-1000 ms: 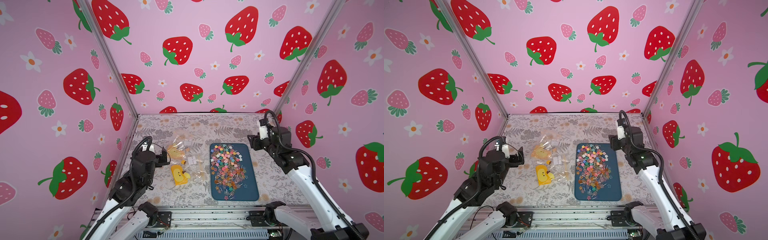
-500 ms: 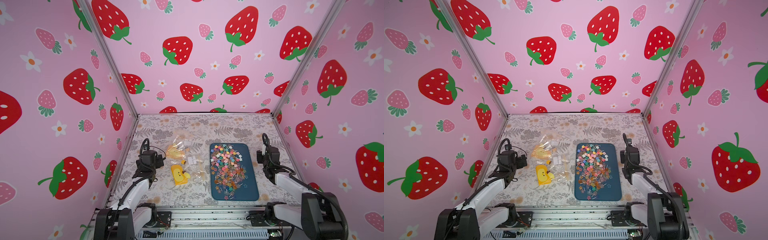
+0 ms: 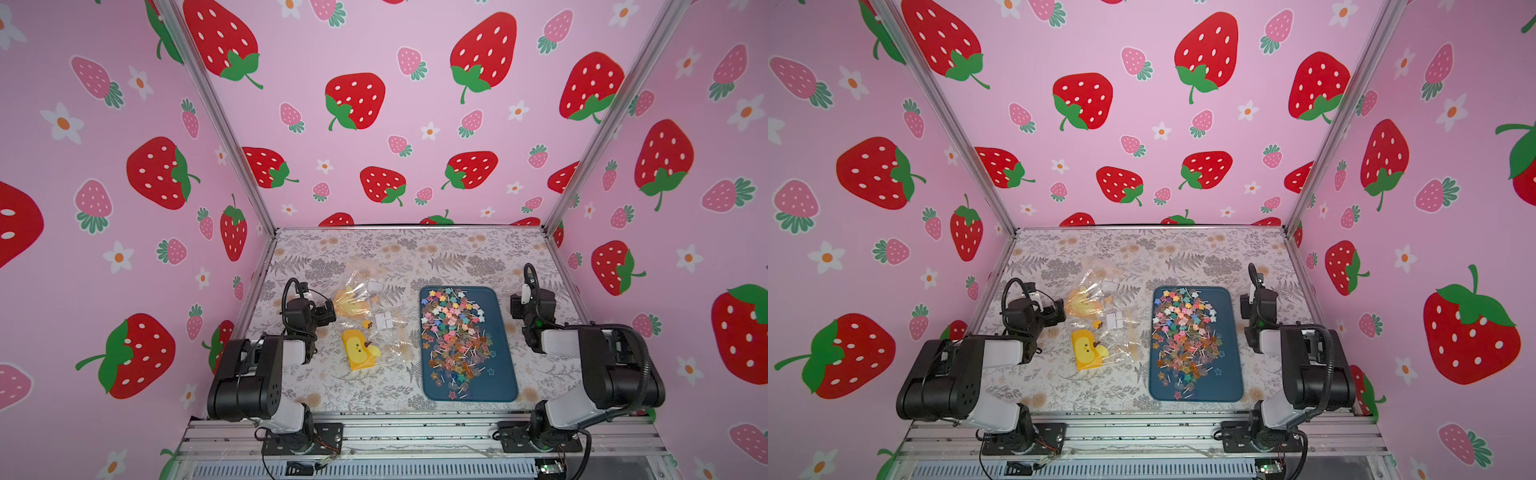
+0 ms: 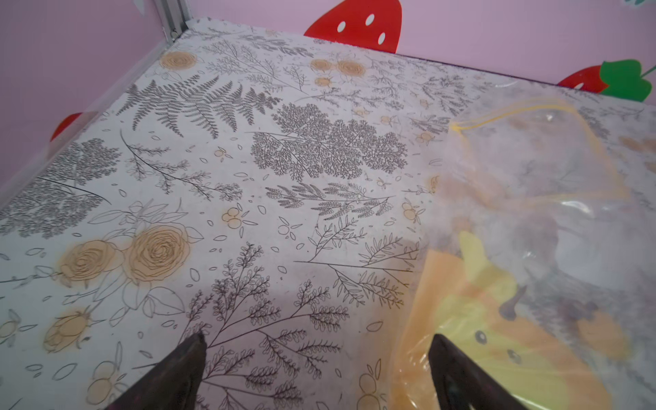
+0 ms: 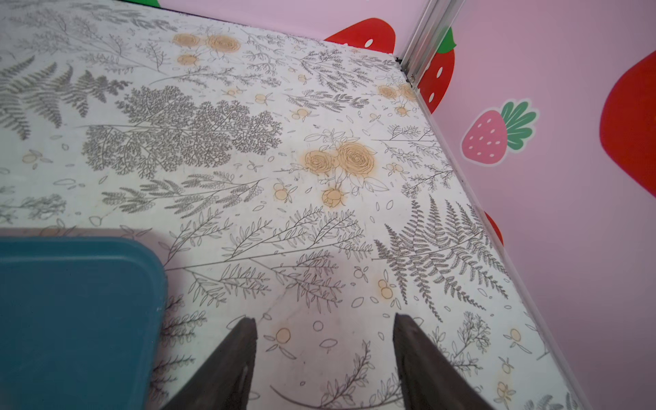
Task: Pour candies out of the ziploc bag
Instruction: Reset both arms
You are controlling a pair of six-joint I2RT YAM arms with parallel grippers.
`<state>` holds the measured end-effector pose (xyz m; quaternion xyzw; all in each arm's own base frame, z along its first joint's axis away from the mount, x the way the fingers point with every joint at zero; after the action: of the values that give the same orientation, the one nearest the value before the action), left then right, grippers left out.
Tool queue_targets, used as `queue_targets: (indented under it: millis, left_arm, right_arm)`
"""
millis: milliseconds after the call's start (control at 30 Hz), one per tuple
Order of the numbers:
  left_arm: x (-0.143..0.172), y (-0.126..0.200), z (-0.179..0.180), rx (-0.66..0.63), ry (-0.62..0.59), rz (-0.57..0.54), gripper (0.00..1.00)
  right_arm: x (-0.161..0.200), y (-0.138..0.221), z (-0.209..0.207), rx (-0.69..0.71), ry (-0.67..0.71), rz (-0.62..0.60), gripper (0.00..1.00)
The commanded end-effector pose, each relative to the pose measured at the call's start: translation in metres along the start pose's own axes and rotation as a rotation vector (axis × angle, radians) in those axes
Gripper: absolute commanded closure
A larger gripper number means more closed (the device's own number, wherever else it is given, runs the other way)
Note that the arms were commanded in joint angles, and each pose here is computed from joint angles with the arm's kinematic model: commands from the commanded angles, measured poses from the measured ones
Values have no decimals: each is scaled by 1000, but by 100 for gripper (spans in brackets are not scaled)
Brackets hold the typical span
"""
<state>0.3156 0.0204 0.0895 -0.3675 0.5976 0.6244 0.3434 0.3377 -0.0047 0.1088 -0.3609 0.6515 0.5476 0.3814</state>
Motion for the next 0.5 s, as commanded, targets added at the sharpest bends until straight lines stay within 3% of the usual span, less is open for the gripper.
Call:
queue_targets:
  millis: [0, 133, 300, 467]
  left_arm:
    - [-31, -3, -8, 91, -50, -133, 1]
    - [-33, -8, -9, 70, -66, -92, 1]
    - [-35, -9, -15, 30, -96, -88, 1]
    - [-34, -9, -16, 26, -102, -87, 1]
  right_arm:
    - [-4, -3, 0, -46, -34, -36, 35]
    - [-4, -3, 0, -46, -33, -31, 29]
    - [-4, -3, 0, -47, -33, -30, 0]
    - [-4, -3, 0, -46, -34, -32, 0]
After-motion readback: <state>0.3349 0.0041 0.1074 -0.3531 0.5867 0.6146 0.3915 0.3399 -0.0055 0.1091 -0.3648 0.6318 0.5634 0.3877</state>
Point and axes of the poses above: each gripper's point midway between its finger pads, its own y axis back along the fingers, its own z axis along the line the jaws close on, x = y × z, the point moved 7 cm from there along y, back along the fingers, and after that the axes turned 7 degrees about -y, right-handed, at the moved point
